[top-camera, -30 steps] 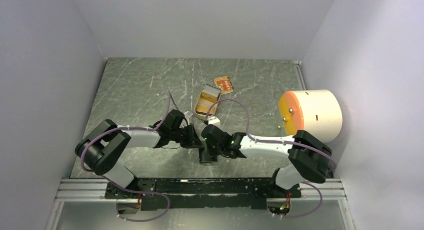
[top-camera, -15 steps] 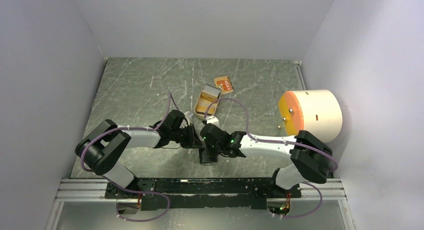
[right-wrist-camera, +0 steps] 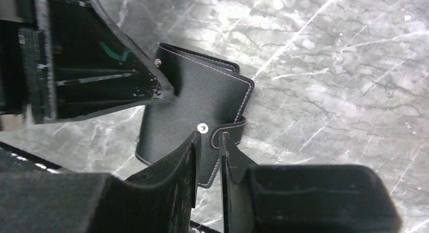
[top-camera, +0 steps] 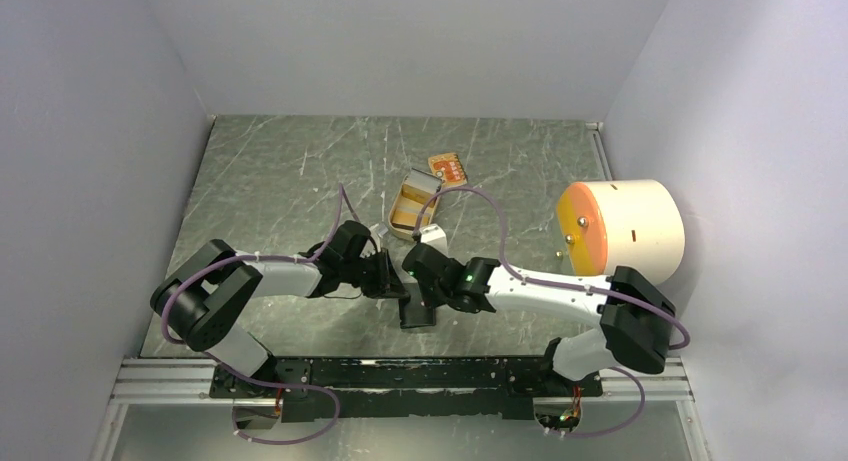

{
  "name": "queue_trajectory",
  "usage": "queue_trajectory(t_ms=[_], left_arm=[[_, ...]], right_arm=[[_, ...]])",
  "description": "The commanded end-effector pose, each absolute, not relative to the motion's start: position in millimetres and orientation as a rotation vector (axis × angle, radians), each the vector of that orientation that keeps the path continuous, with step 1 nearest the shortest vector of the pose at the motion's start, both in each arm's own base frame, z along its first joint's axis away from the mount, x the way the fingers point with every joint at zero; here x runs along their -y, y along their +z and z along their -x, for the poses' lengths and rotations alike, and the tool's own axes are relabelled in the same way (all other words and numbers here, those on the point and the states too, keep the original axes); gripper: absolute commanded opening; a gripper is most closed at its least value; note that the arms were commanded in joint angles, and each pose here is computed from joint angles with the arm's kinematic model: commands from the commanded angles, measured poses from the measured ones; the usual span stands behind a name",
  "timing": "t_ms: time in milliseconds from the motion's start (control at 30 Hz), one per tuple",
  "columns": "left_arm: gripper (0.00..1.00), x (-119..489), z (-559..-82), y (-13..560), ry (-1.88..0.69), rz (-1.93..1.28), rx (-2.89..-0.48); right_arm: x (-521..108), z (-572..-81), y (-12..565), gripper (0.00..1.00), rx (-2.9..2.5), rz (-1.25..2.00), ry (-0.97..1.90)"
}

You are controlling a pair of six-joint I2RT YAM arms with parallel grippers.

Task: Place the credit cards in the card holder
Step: Close the card holder at the center of the board.

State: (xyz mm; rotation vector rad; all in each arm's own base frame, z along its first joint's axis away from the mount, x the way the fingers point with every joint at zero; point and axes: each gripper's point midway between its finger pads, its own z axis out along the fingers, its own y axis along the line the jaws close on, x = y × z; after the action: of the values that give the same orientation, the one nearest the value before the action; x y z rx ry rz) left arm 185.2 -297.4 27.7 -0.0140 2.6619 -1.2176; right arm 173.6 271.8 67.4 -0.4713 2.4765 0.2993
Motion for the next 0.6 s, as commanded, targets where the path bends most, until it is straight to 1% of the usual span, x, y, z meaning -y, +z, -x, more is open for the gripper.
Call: queue_trajectory(t_ms=[0,133,567], left_arm=[[0.2,298.4,-174.6,21.4,-1.226,-0.009,-2.7],[0.2,298.3,-174.7,21.7,-1.223,-0.01,-2.698],[0.2,298.4,-174.4,21.9,-1.226,-0.012,-2.698]], right_arm=[[-266.9,-176.1,63.4,0.24,-2.486,0.465,0.219],[-271.0,-173.3,58.2,0.26,-2.502,0.478,0.234],[-267.8,-173.0,50.8,0.27,-2.515,0.485,0.194]])
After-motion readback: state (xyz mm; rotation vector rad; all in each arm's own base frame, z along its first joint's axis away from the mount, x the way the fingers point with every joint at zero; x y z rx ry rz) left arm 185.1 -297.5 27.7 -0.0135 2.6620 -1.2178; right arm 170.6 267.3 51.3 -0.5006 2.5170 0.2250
